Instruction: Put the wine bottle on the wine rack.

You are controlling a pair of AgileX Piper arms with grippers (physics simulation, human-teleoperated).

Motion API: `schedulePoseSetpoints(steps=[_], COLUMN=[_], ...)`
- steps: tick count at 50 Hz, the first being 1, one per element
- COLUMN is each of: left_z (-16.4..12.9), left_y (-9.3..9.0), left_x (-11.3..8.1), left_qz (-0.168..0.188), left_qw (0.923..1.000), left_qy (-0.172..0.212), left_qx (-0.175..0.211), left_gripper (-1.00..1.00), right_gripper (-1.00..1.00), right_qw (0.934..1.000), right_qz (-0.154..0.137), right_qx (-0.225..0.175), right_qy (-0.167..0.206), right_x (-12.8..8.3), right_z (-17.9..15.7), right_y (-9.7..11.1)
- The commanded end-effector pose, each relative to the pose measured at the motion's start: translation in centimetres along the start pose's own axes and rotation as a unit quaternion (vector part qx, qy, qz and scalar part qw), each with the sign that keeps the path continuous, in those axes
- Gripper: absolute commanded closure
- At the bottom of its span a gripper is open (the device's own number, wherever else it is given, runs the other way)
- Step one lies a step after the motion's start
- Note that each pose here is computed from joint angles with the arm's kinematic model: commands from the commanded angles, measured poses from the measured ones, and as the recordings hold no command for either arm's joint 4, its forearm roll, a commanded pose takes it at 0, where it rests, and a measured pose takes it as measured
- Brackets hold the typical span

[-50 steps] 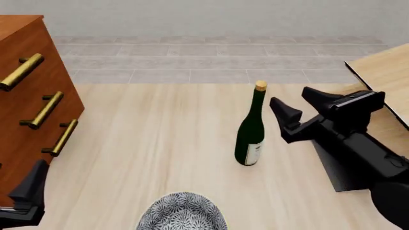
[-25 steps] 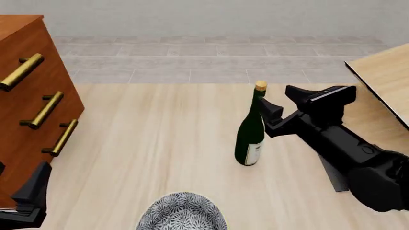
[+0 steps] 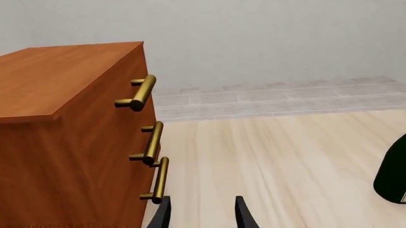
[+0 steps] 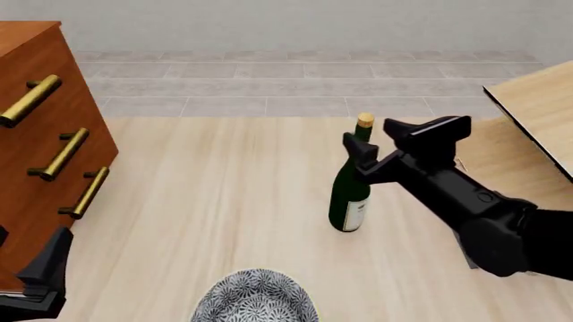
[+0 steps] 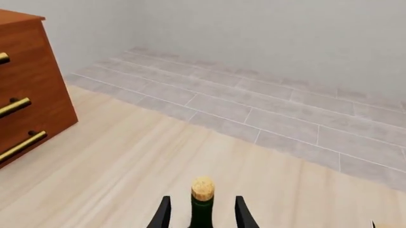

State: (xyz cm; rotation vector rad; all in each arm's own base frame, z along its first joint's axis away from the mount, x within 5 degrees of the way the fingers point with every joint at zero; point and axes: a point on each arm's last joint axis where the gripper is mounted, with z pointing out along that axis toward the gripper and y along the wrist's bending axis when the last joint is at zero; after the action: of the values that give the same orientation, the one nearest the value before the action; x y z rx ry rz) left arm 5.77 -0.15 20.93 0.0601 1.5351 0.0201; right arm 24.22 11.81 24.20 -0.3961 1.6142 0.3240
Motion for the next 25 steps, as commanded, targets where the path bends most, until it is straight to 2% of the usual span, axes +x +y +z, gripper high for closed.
schedulePoseSetpoints(steps=[1,25], left_z=[0.0,-0.1], left_y=[0.0,0.1], left_x=[0.0,-0.1], left_qz=[0.0,0.002], left_qw=[1.0,1.0], left_qy=[-0.001,-0.001], left_qx=[0.0,-0.004], left_gripper=[-1.0,-1.0], right_gripper=[-1.0,-1.0], right_qw=[1.0,0.9999], right_qz=[0.003,0.01], right_qx=[-0.002,-0.001], right_qy=[0.006,0.011], right_x=[0.5,1.5], right_z=[1.0,2.0], right_y=[0.1,0.1])
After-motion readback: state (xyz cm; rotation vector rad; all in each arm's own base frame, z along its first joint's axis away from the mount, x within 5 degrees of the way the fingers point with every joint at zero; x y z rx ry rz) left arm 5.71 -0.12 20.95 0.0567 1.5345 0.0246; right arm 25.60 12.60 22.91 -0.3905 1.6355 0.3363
